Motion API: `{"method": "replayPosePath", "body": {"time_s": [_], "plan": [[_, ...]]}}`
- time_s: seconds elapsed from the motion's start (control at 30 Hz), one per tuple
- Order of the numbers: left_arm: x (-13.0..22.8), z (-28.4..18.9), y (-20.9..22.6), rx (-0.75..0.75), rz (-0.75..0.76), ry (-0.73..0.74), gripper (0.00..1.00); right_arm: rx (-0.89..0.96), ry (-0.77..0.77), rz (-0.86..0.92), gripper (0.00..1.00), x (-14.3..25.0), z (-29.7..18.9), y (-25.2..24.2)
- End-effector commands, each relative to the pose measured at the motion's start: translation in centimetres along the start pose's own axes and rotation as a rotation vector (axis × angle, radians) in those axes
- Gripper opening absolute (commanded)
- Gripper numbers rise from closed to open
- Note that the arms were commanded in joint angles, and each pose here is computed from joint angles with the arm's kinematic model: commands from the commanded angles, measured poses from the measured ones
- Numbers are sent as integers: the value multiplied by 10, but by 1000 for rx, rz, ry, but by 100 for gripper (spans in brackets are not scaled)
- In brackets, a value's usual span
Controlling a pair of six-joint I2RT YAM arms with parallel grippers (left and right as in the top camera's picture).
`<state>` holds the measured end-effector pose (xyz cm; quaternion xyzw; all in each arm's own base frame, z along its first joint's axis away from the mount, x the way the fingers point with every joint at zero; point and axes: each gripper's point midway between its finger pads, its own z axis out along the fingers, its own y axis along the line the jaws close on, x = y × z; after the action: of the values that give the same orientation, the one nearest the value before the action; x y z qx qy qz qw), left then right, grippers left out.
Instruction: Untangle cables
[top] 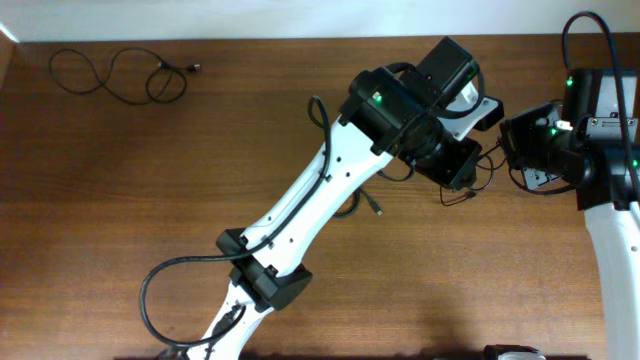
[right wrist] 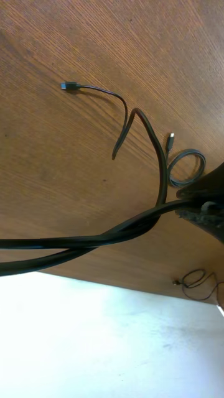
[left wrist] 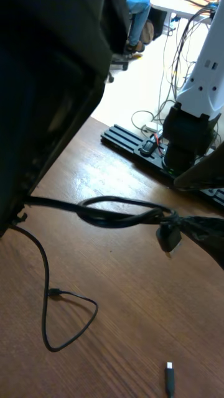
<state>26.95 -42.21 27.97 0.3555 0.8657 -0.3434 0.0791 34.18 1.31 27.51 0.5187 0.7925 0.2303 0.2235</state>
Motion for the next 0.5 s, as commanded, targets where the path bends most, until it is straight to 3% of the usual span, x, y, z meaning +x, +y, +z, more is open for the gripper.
{"method": "replayPosePath", "body": {"time_s": [0.0,0.47], "plan": [[-4,16,10,-15,-15,9,17,-7,-20,0,4,-3,-6,-1],[-18,5,39,-76,-44,-43,13,0,-18,1,4,-3,-6,-2]]}}
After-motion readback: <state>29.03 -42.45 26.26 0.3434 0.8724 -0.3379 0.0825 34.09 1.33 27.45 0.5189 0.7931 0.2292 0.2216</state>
